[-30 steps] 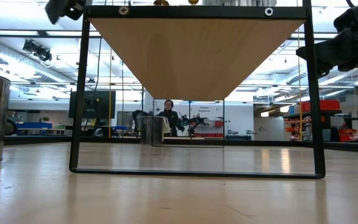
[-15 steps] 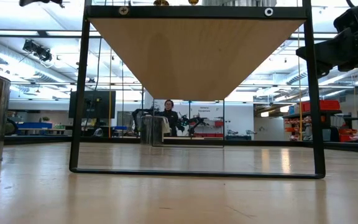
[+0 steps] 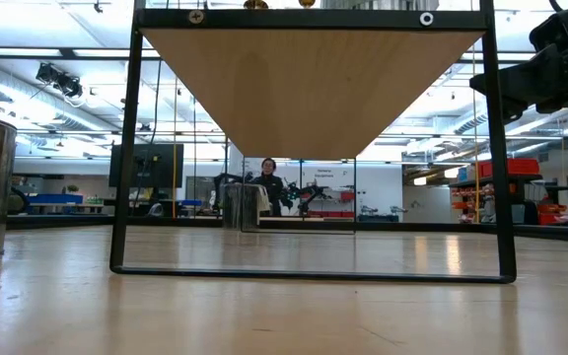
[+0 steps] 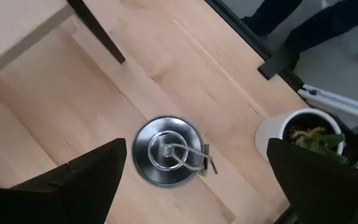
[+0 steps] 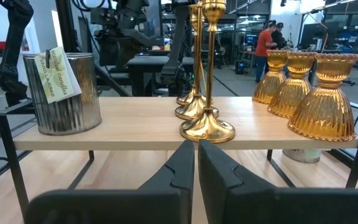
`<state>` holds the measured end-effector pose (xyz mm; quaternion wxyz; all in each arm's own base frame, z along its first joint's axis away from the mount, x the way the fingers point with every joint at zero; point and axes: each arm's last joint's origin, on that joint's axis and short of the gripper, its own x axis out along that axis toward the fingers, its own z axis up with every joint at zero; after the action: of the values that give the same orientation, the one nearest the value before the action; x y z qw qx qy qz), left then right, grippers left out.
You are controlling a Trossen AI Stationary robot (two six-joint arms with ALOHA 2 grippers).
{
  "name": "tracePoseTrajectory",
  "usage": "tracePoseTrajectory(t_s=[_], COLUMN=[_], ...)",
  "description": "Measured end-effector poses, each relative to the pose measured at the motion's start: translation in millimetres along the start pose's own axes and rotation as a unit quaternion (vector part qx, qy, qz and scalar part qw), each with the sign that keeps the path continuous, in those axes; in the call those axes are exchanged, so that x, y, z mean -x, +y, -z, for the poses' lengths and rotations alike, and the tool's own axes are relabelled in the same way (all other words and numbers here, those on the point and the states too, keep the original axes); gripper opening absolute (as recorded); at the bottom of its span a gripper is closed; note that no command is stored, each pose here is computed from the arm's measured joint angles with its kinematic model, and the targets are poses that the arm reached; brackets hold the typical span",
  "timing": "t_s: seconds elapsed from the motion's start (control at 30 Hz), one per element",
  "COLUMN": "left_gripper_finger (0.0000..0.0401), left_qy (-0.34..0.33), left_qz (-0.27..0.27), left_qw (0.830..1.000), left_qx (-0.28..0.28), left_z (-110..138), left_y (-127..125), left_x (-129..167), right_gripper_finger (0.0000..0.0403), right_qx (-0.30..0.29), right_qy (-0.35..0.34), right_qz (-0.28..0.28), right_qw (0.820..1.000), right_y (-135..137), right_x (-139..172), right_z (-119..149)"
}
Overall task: Pick & Place candle stick holders
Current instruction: Put the bottom scented candle on the shelf aligned with the other scented candle
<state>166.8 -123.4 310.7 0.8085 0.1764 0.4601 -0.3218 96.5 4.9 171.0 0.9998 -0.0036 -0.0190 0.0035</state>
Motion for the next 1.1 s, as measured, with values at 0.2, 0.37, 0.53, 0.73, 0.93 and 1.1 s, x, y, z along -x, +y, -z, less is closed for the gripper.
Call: tracePoseTrajectory(t_s=[0.2,0.37,0.53,0.73,0.93,1.1], left_gripper_finger=[0.0400,0.0400,0.0400,0.0400,0.0400,0.0399], left_qy=[0.017,0.029,0.046,0.072,0.090,0.069], left_qz=[-0.017,-0.023,-0.051,-0.072,-0.093,-0.088], left_qw=[0.997,0.991,0.979,0.969,0.966,0.968], left_qx=[0.068,0.128,0.191,0.226,0.223,0.224], left_z=[-2.5,-4.4,-6.5,-9.2,-11.3,-8.1], left_y=[1.5,2.6,5.0,7.5,9.8,10.1], left_x=[-8.9,-16.5,-27.3,-44.0,-58.0,-68.7], right_gripper_finger=[0.0027,0.0027,0.0027,0.0027,0.0027,0.0027], right_qx=[0.000,0.000,0.000,0.000,0.000,0.000], right_qy=[0.000,0.000,0.000,0.000,0.000,0.000], right_qz=[0.000,0.000,0.000,0.000,0.000,0.000], right_qw=[1.000,1.000,1.000,1.000,1.000,1.000], right_y=[0.0,0.0,0.0,0.0,0.0,0.0], right_x=[0.0,0.0,0.0,0.0,0.0,0.0], right_z=[-0.1,-0.1,-0.1,0.0,-0.1,0.0])
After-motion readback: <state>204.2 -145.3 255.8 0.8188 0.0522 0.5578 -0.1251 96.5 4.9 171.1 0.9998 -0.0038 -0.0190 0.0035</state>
